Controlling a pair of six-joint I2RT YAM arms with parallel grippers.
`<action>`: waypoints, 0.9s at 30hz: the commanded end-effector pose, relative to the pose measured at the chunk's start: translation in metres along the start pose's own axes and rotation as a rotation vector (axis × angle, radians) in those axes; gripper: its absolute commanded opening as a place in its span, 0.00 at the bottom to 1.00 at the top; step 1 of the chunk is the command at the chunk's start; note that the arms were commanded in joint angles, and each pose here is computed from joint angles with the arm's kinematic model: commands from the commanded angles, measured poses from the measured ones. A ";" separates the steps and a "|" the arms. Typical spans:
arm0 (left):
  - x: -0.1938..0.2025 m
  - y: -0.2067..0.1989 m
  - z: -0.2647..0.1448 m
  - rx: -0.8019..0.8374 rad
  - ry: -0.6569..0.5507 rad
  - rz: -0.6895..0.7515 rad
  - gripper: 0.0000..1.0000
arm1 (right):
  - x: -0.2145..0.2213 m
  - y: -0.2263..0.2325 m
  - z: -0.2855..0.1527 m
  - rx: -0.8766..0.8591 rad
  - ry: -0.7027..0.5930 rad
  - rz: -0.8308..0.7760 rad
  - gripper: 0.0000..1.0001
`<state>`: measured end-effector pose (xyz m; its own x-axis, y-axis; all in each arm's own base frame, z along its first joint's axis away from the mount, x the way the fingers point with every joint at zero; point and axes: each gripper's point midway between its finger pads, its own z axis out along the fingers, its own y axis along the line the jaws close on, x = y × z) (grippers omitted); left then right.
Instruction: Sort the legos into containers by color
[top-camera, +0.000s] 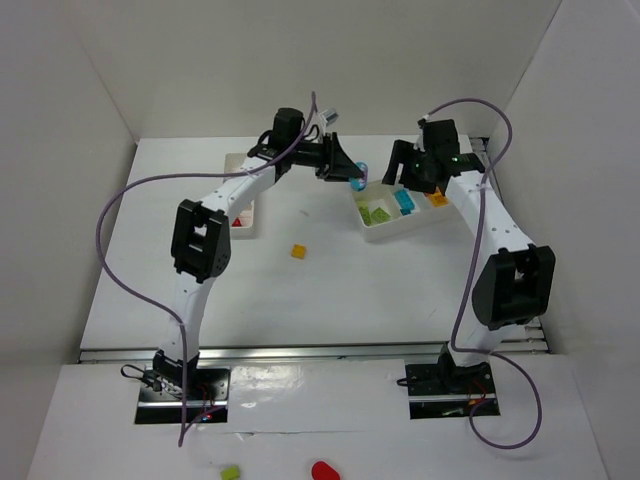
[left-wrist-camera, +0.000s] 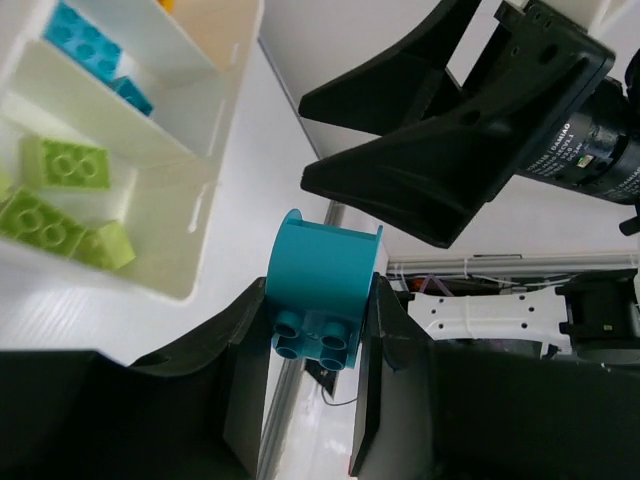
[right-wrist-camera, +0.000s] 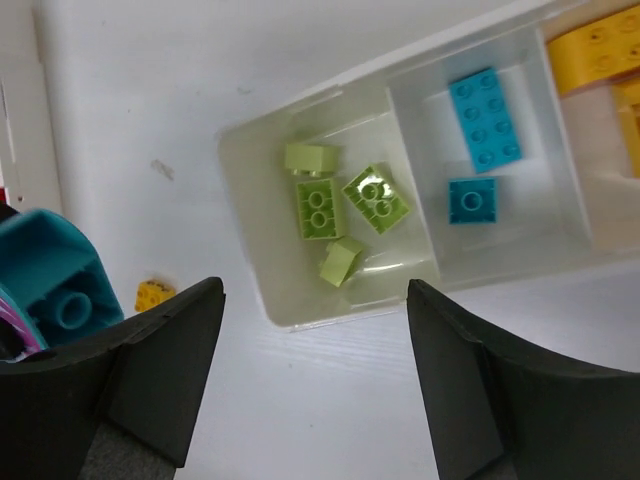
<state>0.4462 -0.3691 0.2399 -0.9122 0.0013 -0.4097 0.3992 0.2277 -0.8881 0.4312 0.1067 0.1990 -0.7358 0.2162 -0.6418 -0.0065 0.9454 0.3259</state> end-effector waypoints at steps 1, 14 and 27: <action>-0.004 -0.040 0.019 0.114 0.024 0.065 0.00 | -0.009 -0.024 -0.005 0.103 -0.050 0.051 0.80; -0.014 -0.026 -0.068 -0.035 -0.115 0.063 0.00 | 0.030 -0.012 0.042 -0.092 0.160 0.146 0.85; -0.018 -0.025 -0.136 -0.124 -0.227 0.079 0.00 | 0.044 0.044 0.054 -0.052 0.129 0.002 0.87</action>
<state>0.4498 -0.2447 0.2846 -0.8554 -0.2060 -0.4753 0.3873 0.3548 -0.8509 0.4210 0.1601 0.1317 -0.8508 0.1894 -0.4903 -0.0183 0.9216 0.3877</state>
